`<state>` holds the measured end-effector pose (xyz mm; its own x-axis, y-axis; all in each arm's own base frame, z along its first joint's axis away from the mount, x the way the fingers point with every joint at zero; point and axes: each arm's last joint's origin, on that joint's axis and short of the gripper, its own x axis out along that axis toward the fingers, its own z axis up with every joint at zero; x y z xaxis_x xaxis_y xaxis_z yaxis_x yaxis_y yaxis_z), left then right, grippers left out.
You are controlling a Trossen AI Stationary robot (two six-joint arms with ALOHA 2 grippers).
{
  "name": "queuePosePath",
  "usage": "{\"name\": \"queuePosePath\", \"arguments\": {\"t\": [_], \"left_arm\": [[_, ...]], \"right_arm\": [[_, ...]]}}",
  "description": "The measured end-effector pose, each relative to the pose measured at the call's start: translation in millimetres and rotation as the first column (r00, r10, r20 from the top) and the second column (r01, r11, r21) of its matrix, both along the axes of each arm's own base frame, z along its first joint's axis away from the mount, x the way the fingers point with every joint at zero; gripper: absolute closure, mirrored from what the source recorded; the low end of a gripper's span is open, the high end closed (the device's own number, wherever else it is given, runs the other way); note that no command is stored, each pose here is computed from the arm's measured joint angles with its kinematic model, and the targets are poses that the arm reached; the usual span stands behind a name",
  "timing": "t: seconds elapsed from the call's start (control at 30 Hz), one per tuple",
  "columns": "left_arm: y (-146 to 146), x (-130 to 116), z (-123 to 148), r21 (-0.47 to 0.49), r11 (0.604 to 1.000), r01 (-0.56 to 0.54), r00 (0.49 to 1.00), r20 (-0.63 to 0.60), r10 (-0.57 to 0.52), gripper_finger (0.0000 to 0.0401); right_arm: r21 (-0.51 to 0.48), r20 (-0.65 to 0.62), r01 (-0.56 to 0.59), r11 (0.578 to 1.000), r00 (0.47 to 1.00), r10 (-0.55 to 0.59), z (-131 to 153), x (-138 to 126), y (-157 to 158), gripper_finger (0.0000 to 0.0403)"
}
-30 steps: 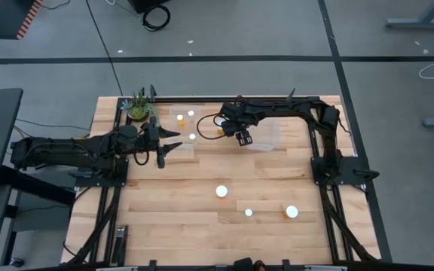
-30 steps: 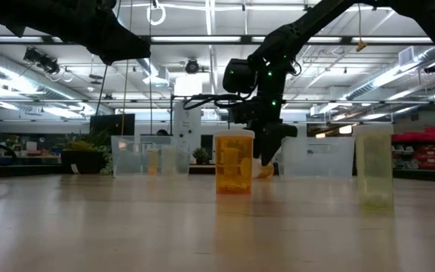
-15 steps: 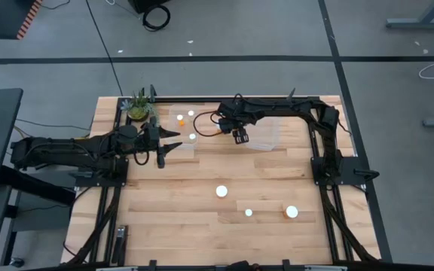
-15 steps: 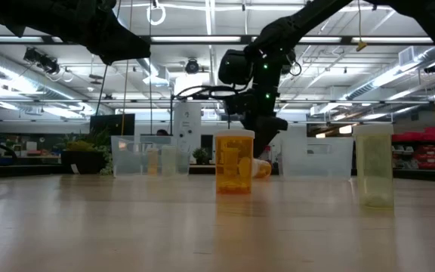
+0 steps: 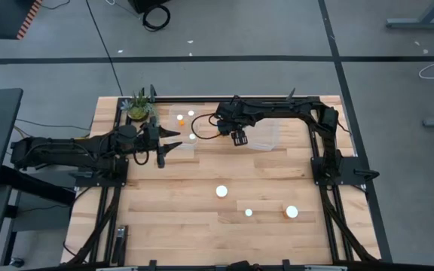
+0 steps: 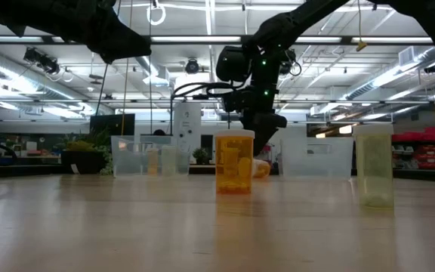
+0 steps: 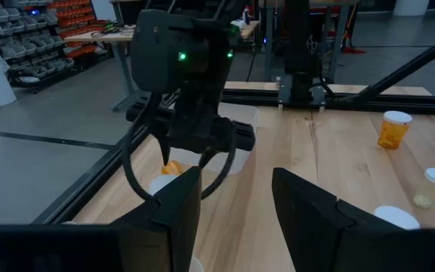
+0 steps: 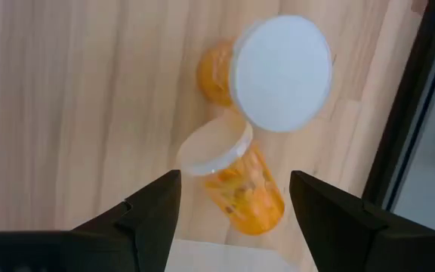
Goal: Pick and place medicine bottles into bin by pill shape (circle, oval)
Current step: Put the large orange pill bottle into the right transparent bin
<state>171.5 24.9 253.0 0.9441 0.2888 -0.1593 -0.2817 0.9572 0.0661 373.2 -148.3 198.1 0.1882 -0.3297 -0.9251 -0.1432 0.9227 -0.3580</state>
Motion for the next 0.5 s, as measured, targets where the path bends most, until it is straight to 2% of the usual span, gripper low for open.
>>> {"name": "queuePosePath", "arguments": {"t": [0.13, 0.23, 0.37, 0.5], "left_arm": [[0.0, 0.0, 0.0, 0.000, 1.000, 0.000, 1.000, 0.000, 0.000, 0.0229], [0.0, -0.2, -0.9, -0.001, 1.000, 0.000, 1.000, -0.010, 0.000, 0.0229], [-0.1, -0.2, -1.2, -0.002, 1.000, 0.000, 1.000, -0.013, 0.000, 0.0229], [-0.1, -0.4, -2.4, -0.004, 1.000, 0.000, 1.000, -0.025, 0.000, 0.0229]], "right_arm": [[-0.002, 0.046, 0.058, 0.998, 0.997, -0.058, 9.2, 3.4, -4.6, 0.0147], [0.059, 0.130, 0.091, 0.994, 0.987, -0.098, 21.5, 10.3, -4.4, 0.0153], [0.096, 0.264, 0.150, 0.984, 0.949, -0.171, 34.4, 20.5, -7.0, 0.0156], [0.144, 0.357, 0.146, 0.979, 0.915, -0.189, 32.8, 25.5, -11.8, 0.0151]]}}
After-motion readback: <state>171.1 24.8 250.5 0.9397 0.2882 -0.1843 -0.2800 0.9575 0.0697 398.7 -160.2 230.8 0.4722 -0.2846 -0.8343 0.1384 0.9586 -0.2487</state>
